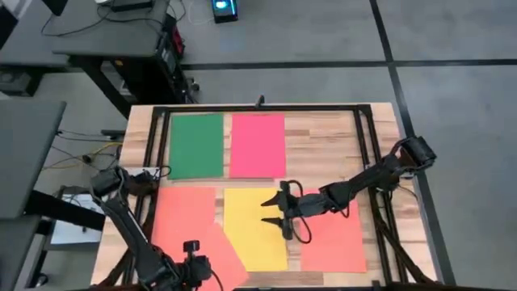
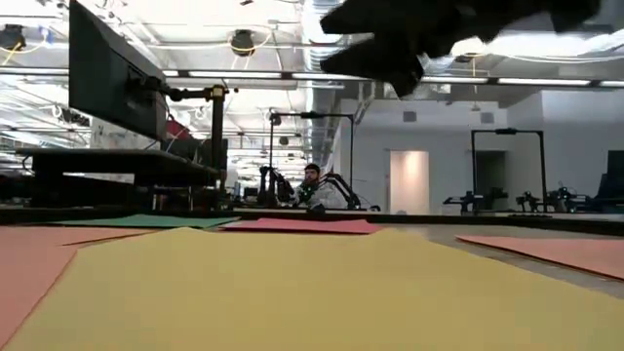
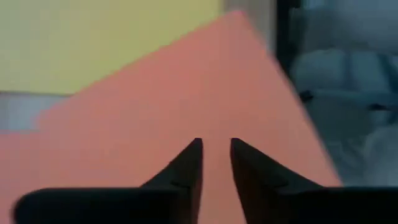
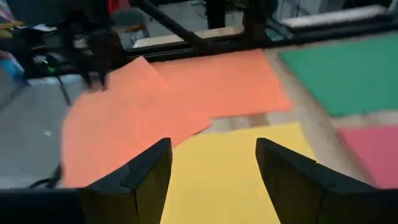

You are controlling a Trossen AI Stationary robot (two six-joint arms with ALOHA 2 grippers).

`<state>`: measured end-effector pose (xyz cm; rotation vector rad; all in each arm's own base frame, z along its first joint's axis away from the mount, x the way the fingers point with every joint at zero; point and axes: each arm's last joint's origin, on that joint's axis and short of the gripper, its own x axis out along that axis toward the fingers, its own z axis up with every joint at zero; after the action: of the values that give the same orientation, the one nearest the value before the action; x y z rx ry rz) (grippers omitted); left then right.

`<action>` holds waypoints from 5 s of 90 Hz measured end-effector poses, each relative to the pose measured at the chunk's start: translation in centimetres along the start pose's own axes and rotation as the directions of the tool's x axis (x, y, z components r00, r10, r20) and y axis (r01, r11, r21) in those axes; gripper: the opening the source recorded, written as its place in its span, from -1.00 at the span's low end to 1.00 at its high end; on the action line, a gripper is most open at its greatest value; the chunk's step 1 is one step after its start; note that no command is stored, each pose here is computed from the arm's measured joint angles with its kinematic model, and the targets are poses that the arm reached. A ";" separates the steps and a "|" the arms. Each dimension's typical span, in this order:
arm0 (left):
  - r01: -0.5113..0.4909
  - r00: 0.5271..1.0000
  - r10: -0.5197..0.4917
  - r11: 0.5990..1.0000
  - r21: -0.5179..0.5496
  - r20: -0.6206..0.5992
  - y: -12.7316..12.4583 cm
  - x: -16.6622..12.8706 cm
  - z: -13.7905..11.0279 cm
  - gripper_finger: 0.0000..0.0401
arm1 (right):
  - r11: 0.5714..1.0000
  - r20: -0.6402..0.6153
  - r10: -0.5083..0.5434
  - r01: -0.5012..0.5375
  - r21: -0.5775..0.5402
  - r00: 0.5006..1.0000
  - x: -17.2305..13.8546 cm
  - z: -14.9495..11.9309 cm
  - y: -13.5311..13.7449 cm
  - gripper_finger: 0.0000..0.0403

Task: Organize paper
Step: Stack the orange paper on top of the orange paper

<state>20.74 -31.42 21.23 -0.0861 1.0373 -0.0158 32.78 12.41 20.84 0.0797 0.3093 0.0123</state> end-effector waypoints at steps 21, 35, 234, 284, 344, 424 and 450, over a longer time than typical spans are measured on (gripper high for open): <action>0.133 0.989 -0.137 0.988 -0.078 -0.054 -1.5 1.5 -0.2 -0.03 | 1.000 0.032 0.012 -0.012 -0.009 0.999 0.1 1.0 0.5 0.10; 0.178 0.983 -0.179 0.984 -0.025 -0.035 -3.0 2.4 0.3 0.13 | 0.999 0.002 0.029 -0.029 -0.022 1.000 0.2 0.1 1.3 0.10; -0.301 0.940 0.341 0.818 -0.491 -0.009 -3.1 -8.3 -0.6 -0.97 | 0.898 -0.480 0.044 -0.245 -0.366 0.876 16.6 0.7 14.0 0.10; -0.102 0.981 -0.033 0.743 -0.662 -0.189 5.3 -7.8 -5.5 -0.96 | 0.901 -0.473 0.085 -0.270 -0.340 0.877 17.0 1.1 13.4 0.10; -0.113 0.854 -0.305 0.681 -0.724 -0.421 10.4 -3.3 -9.9 0.03 | 0.853 -0.415 0.148 -0.328 -0.405 0.898 16.0 1.1 16.2 0.10; -0.053 0.837 -0.387 0.645 -0.762 -0.386 10.9 0.6 -11.2 0.05 | 0.749 -0.330 0.002 -0.220 -0.625 0.944 14.5 0.4 18.7 0.10; -0.045 0.879 -0.342 0.635 -0.771 -0.333 11.1 0.7 -11.1 0.05 | 0.719 -0.359 -0.142 -0.153 -0.678 0.922 14.3 -0.1 17.7 0.10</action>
<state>11.24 -21.15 14.15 -1.0084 1.4529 0.2693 46.40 30.41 17.85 -0.6979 0.6909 0.1544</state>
